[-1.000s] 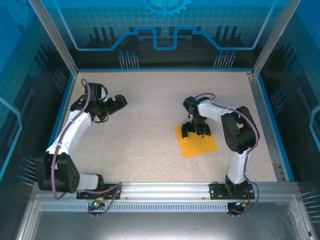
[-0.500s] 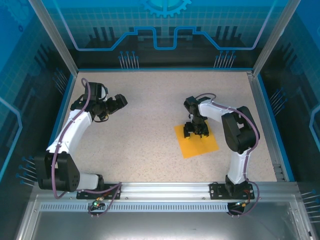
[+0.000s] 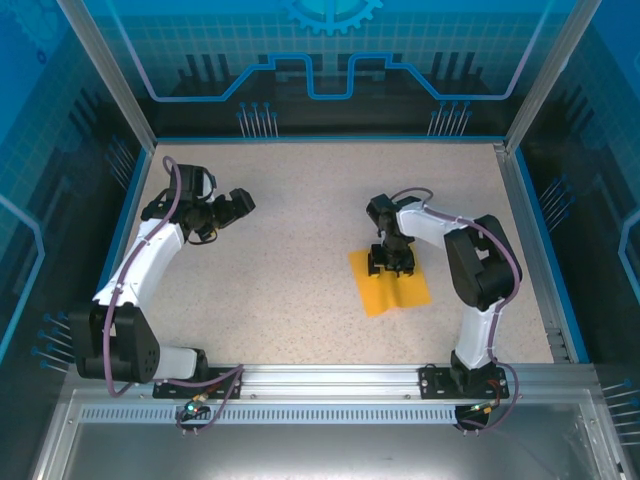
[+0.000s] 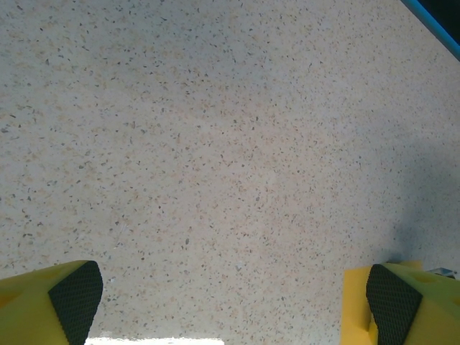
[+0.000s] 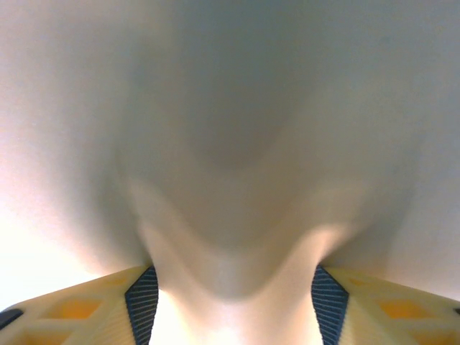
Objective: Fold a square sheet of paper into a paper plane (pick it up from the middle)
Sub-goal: Fold the square sheet of paper in half at the center of the table.
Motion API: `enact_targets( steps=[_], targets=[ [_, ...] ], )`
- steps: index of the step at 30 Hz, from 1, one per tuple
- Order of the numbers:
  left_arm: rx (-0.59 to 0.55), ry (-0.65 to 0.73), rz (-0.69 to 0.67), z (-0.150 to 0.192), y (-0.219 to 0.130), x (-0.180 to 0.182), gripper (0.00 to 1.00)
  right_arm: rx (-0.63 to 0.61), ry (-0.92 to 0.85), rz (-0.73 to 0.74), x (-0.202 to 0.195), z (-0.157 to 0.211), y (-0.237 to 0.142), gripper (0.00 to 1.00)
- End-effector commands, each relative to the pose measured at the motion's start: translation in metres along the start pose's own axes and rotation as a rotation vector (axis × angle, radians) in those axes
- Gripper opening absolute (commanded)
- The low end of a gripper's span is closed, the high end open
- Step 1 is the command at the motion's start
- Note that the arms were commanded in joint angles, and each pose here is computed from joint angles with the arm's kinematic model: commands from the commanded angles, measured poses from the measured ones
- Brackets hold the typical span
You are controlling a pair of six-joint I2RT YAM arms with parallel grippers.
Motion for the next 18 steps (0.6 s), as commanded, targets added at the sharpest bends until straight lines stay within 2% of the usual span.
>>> enact_targets(
  steps=[1, 4, 6, 8, 13, 18],
  targets=[
    [0.03, -0.021, 0.033, 0.002, 0.003, -0.004, 0.98, 0.031, 0.027, -0.065, 0.02, 0.01, 0.01, 0.56],
    [0.043, -0.028, 0.054, 0.005, 0.006, -0.005, 0.98, 0.006, 0.03, -0.126, 0.031, 0.011, 0.001, 0.48],
    [0.055, -0.037, 0.064, 0.009, 0.009, -0.005, 0.98, -0.014, 0.021, -0.223, 0.042, 0.011, -0.009, 0.44],
    [0.066, -0.04, 0.079, 0.013, 0.013, -0.006, 0.98, -0.023, 0.007, -0.34, 0.055, 0.012, -0.021, 0.42],
    [0.101, -0.043, 0.109, 0.028, 0.024, -0.01, 0.98, -0.058, -0.011, -0.666, 0.081, 0.011, -0.049, 0.28],
    [0.126, -0.039, 0.147, 0.04, 0.034, -0.019, 0.98, -0.107, -0.035, -0.879, 0.091, 0.007, -0.073, 0.27]
  ],
)
Point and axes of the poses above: each hand's point on the last joint's axis, 136 mm out from that joint toward the fingers, its own y axis out along the fingers, its own x axis along the line the jaws close on, z = x × y, the point moved 7 cm from there along -y, back along the fingers, and after that the axes turned 6 degrees about y, right-handed, at the moved point
